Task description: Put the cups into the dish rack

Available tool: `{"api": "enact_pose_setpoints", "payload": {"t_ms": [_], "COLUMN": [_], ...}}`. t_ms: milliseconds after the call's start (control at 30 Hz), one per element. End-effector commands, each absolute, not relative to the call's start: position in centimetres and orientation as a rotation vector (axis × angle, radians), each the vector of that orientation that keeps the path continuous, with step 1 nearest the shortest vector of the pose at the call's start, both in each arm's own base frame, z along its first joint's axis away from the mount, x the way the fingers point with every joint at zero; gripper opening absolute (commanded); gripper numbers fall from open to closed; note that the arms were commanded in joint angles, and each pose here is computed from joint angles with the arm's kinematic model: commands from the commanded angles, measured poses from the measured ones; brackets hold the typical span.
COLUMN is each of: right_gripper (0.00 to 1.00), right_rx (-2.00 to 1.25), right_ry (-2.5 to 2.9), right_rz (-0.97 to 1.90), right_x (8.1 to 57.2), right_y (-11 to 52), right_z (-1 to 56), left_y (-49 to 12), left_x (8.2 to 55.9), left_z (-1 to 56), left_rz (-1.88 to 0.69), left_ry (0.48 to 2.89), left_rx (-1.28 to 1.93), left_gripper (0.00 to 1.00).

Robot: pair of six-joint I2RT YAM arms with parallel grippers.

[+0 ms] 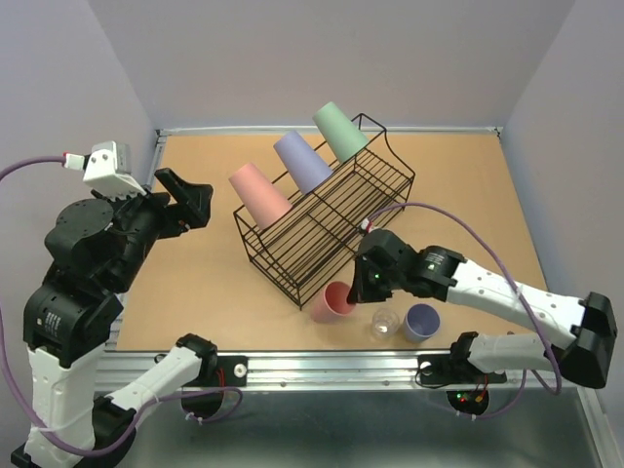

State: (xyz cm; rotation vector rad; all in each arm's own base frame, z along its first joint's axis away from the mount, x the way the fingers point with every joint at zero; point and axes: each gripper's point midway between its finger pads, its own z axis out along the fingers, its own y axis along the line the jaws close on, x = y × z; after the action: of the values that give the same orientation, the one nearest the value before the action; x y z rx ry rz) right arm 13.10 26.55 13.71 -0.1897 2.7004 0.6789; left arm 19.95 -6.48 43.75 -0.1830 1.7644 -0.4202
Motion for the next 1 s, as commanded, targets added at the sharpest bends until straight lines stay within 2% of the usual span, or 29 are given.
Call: {"api": "enact_pose_setpoints", "payload": {"t_ms": [0, 167, 333, 367, 467, 600, 733, 967], "right_gripper": [0.0, 0.0, 0.0, 0.01, 0.0, 0.0, 0.0, 0.0], "right_rx": [0.085, 0.281, 0.446, 0.452, 0.428, 0.412, 0.408, 0.335], "right_ry": [2.38, 2.058, 1.69, 1.613, 1.556, 1.422, 1.327, 1.208], "right_rz": [0.92, 1.111, 1.361, 1.414, 1.439, 1.536, 1.589, 1.718], "right_x": [16.2, 18.1, 18.2, 18.3, 18.3, 17.8, 17.6, 16.8], "right_y": [27.8, 26.3, 23.4, 23.3, 23.3, 23.2, 22.9, 24.5], "right_z": [25.3, 36.9, 45.7, 47.5, 49.6, 51.4, 53.4, 56.4], "left_y": [-7.8, -11.1, -18.0, -18.7, -19.2, -21.0, -21.2, -24.4], "left_x": [18.0, 15.4, 12.3, 12.2, 10.8, 11.7, 10.9, 13.2], "left_z": [48.1, 52.7, 54.1, 55.5, 58.3, 57.5, 59.0, 58.3], "left_rz": [-0.528, -0.79, -1.258, -1.321, -1.472, -1.603, -1.761, -1.822], "left_ry": [1.677, 1.561, 1.485, 1.386, 1.27, 1.309, 1.127, 1.174], "left_rx": [-0.058, 0.061, 0.321, 0.351, 0.348, 0.381, 0.365, 0.323], "left_gripper": [0.99, 0.99, 0.99, 0.99, 0.99, 0.99, 0.99, 0.99]}}
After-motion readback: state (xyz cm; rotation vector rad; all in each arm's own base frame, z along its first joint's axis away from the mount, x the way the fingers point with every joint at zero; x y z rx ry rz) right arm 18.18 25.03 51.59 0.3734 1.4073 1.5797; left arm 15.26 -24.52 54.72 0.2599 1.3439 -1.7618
